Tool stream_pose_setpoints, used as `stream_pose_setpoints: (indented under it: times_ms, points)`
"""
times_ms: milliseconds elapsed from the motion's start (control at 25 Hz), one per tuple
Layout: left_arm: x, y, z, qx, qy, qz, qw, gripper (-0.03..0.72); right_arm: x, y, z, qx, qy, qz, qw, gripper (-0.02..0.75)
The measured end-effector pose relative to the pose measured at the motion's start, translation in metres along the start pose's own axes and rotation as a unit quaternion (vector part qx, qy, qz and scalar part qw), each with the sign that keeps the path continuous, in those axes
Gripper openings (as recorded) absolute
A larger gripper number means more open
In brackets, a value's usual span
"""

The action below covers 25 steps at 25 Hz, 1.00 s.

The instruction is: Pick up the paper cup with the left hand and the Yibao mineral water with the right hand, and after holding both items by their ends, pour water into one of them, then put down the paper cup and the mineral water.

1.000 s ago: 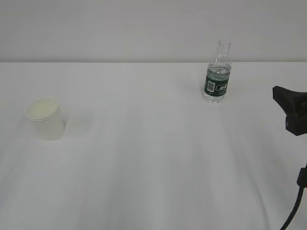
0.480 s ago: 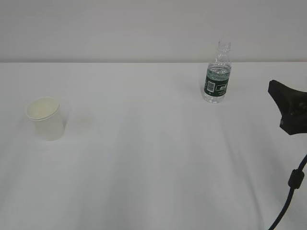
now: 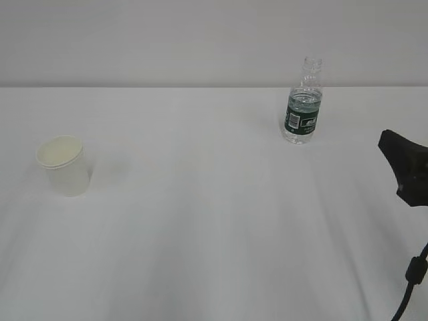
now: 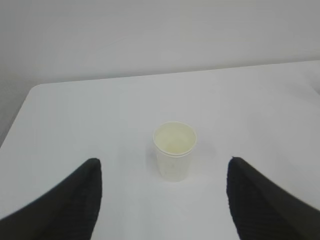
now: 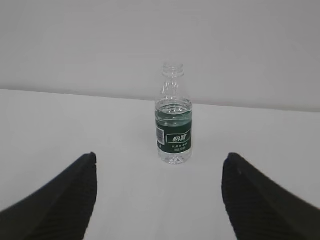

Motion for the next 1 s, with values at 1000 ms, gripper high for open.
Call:
stream_pose_setpoints:
  times_ms: [1000]
  points:
    - [0.001,-0.028,-0.008,0.009,-0.005,-0.059,0.998,0.540,0.036,-0.021,0.008,-0.045,-0.005,0.000,0.999,0.588]
Point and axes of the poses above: a point on each arm's last joint axis where the gripper is mounted, y pointing back along that axis away from the gripper, z along the wrist's bending axis when the last joint is at zero, x = y × z, the point moved 7 cm from there along -y, pointing out along that axis toward the gripper, and after that the axes turned 12 degrees about -y, right-handed, at the moved point
